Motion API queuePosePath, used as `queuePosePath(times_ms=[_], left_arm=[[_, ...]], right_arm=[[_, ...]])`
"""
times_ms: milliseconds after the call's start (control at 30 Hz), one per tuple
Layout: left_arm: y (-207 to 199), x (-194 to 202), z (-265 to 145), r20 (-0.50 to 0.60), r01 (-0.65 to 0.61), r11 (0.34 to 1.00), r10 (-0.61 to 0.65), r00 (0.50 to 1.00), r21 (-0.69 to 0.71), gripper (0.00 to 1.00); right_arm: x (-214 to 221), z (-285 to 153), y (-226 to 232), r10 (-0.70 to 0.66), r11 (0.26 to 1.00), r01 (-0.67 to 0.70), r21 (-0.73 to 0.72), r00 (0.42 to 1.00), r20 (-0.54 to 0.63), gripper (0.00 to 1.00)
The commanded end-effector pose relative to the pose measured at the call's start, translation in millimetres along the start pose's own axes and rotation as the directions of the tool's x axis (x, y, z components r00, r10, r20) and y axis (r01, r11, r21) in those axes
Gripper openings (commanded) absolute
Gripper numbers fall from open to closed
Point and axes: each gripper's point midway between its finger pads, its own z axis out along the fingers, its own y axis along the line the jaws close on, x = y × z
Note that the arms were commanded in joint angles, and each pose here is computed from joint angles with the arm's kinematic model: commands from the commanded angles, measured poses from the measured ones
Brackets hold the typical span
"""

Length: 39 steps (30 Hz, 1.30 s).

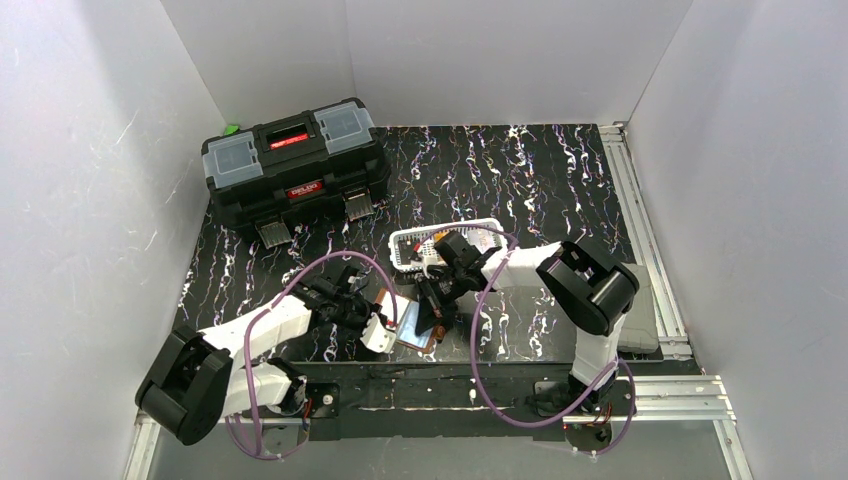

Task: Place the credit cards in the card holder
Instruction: Open the card holder at the center of the board.

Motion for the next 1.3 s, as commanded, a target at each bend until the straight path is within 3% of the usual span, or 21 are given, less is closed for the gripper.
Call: queuePosePath(times_ms=[0,633,900,967,1133,1267], left_arm=[[-32.3,3.0,1.2,-0.02,0.073,0.992,-0.071,0.997,0.101,0.02],[-35.6,0.4,2.8,-0.005,0.104,0.989,-0.104,0.995,0.101,0.0],[-6.7,-4.7,-12.1,-0.034,0.151,0.988,-0.15,0.988,0.022,0.04],[1.6,-8.9,-17.0,-0.031,0.171,0.985,-0.171,0.985,0.004,0.08],[17.7,-15.6,-25.3,-0.022,0.213,0.976,-0.214,0.977,-0.041,0.28],[28.5,-21.2,-30.0,-0.003,0.234,0.969,-0.235,0.972,-0.077,0.35]], right_arm=[[12.3,-6.6,-3.6,0.01,1.0,-0.009,0.027,1.0,-0.007,0.02],[23.8,3.1,-47.7,0.109,0.983,-0.109,0.145,0.994,0.007,0.01],[-3.5,-21.2,-8.6,0.006,0.993,-0.017,0.113,0.996,0.092,0.06],[-12.1,-26.9,1.7,-0.016,0.994,0.004,0.108,0.994,0.11,0.07],[-26.9,-39.5,21.3,-0.062,0.994,0.046,0.102,0.986,0.155,0.17],[-37.2,-47.5,32.9,-0.085,0.992,0.067,0.109,0.981,0.173,0.26]])
